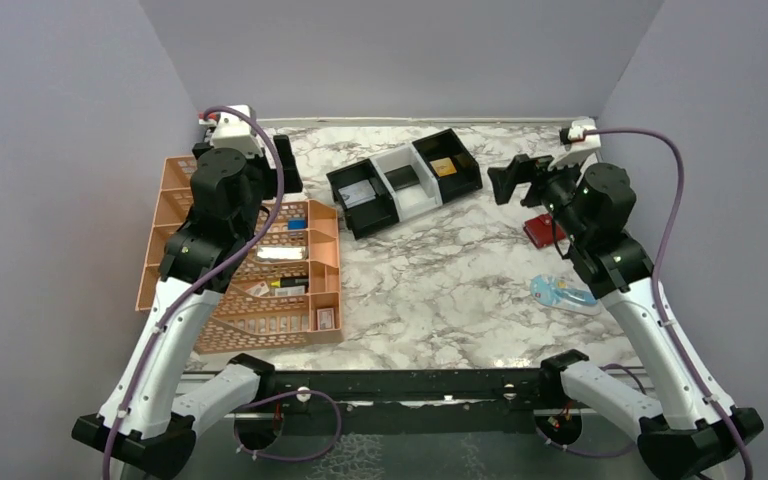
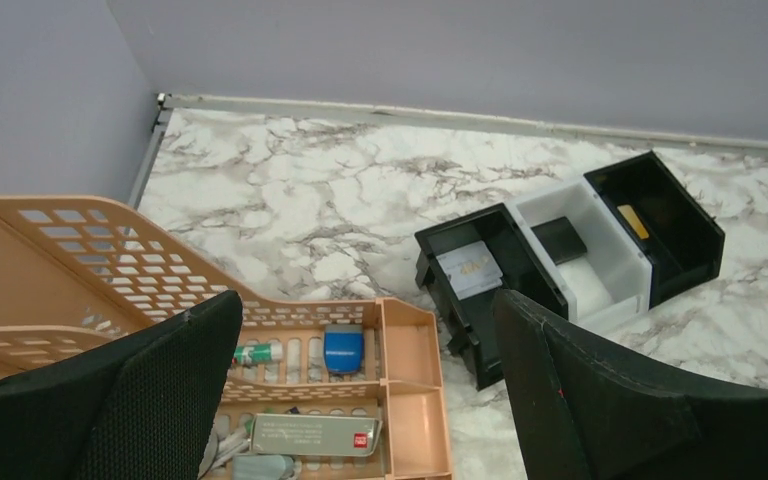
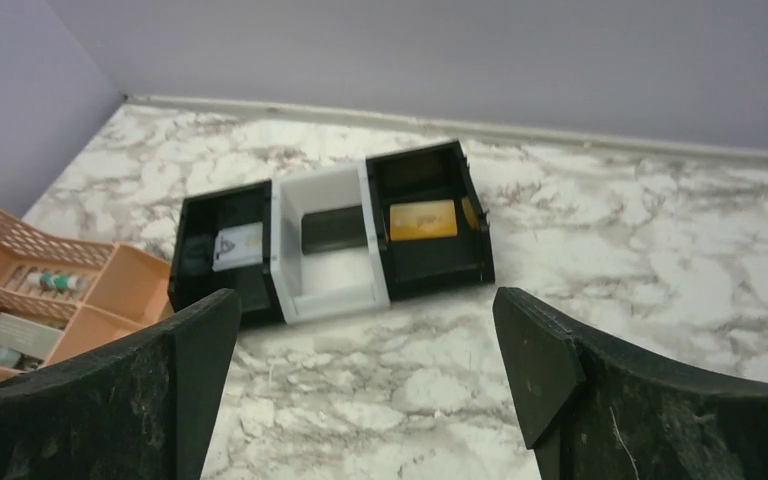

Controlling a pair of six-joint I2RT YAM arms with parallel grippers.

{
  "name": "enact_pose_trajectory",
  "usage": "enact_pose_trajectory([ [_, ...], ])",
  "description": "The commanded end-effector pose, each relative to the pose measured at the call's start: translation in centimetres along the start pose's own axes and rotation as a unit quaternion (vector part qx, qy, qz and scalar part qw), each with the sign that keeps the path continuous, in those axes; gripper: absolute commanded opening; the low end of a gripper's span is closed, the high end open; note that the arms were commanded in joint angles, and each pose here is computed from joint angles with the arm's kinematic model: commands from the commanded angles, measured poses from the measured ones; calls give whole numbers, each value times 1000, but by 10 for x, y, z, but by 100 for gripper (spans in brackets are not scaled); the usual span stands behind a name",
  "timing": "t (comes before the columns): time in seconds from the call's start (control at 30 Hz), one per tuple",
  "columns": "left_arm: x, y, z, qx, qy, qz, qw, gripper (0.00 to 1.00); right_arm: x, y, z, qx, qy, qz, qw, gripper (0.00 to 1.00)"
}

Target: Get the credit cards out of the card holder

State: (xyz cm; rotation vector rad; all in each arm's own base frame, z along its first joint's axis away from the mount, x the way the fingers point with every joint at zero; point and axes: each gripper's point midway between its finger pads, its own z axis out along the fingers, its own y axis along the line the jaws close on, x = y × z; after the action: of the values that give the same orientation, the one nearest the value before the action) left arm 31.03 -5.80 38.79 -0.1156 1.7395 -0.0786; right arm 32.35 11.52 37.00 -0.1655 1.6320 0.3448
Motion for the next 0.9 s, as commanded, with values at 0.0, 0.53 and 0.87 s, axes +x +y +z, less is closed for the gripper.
enact_pose_trajectory([
  [0.0,9,-10,10,32,-13,-17,999,99,25,-2,-2,-9,3,33,999,100],
  [0.53,122,-140,-2,328,129,-81,932,99,115,10,-7,-74,74,100,989,99],
  [0.87,251,-221,-62,385,300,4,873,98,155,13,-11,-68,114,181,975,99],
])
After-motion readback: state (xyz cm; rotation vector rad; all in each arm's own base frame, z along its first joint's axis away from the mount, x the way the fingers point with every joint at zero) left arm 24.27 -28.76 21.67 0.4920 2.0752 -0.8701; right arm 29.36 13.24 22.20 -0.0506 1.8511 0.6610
